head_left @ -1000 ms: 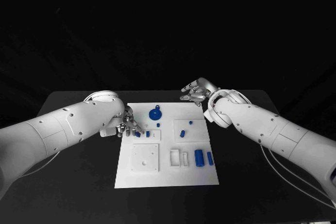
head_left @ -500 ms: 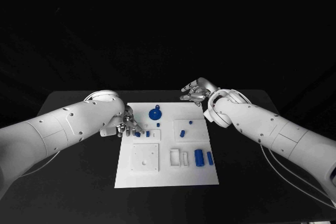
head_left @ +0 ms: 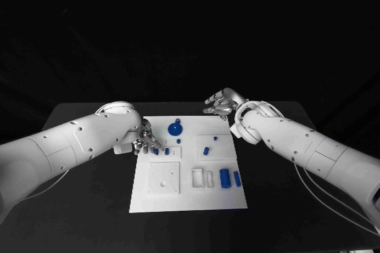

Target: Assemble the parts on the task board

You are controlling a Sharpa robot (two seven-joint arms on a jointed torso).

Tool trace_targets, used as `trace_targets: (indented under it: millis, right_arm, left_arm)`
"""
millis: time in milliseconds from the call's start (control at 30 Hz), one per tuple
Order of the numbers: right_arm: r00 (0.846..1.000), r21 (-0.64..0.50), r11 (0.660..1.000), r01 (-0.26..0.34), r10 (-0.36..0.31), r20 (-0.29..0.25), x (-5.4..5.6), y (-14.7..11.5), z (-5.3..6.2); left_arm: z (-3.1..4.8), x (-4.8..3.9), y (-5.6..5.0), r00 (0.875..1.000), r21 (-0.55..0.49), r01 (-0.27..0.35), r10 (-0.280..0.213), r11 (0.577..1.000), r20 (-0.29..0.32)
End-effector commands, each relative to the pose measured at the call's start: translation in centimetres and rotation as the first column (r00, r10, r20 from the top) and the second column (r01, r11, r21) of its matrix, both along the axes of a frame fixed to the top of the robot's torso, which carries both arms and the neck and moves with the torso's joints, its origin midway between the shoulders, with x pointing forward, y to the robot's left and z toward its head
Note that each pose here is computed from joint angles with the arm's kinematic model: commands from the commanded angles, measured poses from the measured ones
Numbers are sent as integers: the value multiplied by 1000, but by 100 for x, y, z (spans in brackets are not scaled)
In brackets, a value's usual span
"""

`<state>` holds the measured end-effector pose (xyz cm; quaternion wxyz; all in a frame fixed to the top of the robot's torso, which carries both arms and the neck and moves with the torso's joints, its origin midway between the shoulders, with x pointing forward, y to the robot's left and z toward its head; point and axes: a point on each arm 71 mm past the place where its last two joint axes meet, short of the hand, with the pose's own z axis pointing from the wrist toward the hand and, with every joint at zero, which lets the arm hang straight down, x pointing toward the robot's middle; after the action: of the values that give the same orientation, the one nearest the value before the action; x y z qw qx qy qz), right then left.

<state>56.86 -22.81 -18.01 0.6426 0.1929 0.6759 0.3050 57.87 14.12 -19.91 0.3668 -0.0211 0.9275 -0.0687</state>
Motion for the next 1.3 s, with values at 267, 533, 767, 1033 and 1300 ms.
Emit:
trace_targets:
  millis: [267, 533, 767, 1033, 1300]
  right_arm:
    - [1000, -11, 1000, -11, 11, -4, -2, 3, -9]
    - [1000, -12, 1000, -10, 10, -5, -3, -7, -13]
    - [1000, -12, 1000, -10, 10, -4, -6, -6, -11]
    - [1000, -12, 1000, -8, 8, -3, -7, -16, -11]
    - [1000, -12, 1000, -9, 9, -3, -8, -13, -12]
  left_arm:
    - [106, 33, 34, 1000, -28, -23, 23, 999, 19]
    - [116, 40, 74, 999, -20, -33, 33, 999, 16]
    - [118, 41, 81, 999, -19, -35, 35, 999, 16]
    - [114, 47, 115, 999, -14, -40, 40, 999, 8]
    - [102, 33, 91, 999, -33, -37, 36, 999, -17]
